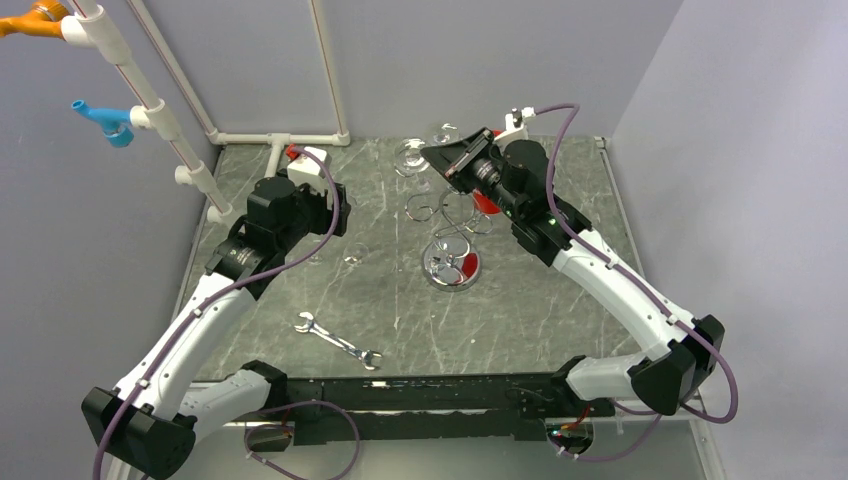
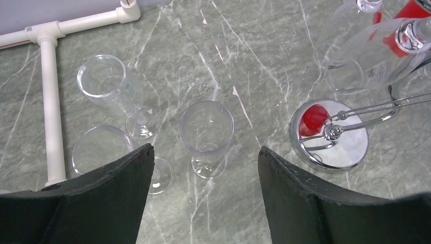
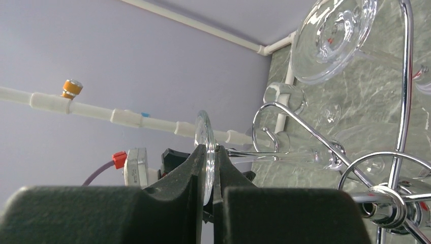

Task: Take the wine glass off the wine glass rack
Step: Pick up the wine glass from the wine rack.

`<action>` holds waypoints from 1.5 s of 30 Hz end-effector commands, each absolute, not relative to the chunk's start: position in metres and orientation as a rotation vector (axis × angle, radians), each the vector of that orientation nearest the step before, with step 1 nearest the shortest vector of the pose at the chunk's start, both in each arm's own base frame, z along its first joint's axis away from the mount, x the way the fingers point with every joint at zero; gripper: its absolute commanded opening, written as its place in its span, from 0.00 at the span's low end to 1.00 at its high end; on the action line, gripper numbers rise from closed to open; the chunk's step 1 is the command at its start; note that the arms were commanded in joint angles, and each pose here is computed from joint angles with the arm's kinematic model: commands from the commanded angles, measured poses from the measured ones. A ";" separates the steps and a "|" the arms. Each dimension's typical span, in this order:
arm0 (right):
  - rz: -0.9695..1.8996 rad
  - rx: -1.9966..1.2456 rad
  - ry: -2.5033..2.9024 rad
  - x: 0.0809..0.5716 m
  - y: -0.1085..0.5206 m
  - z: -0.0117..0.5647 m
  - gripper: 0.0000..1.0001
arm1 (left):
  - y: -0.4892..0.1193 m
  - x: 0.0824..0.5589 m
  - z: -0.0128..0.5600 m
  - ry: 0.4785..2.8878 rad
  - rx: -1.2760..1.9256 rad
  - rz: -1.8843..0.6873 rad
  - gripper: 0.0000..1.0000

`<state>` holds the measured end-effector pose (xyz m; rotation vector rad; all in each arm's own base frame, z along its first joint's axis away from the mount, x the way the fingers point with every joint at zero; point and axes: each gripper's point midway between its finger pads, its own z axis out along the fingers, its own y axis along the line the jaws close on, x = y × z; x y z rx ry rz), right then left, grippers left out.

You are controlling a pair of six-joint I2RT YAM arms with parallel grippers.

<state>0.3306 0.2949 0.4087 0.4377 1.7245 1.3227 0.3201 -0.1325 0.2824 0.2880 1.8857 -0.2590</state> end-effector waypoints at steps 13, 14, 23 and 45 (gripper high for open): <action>1.514 0.372 1.575 0.304 0.292 0.466 0.00 | -0.134 0.324 0.306 1.829 0.293 -0.258 0.78; 1.516 0.371 1.576 0.304 0.292 0.466 0.00 | -0.134 0.324 0.306 1.829 0.294 -0.258 0.78; 1.545 0.340 1.595 0.301 0.299 0.464 0.00 | -0.134 0.324 0.305 1.832 0.292 -0.255 0.78; 1.576 0.254 1.646 0.295 0.315 0.462 0.00 | -0.132 0.325 0.304 1.836 0.290 -0.240 0.78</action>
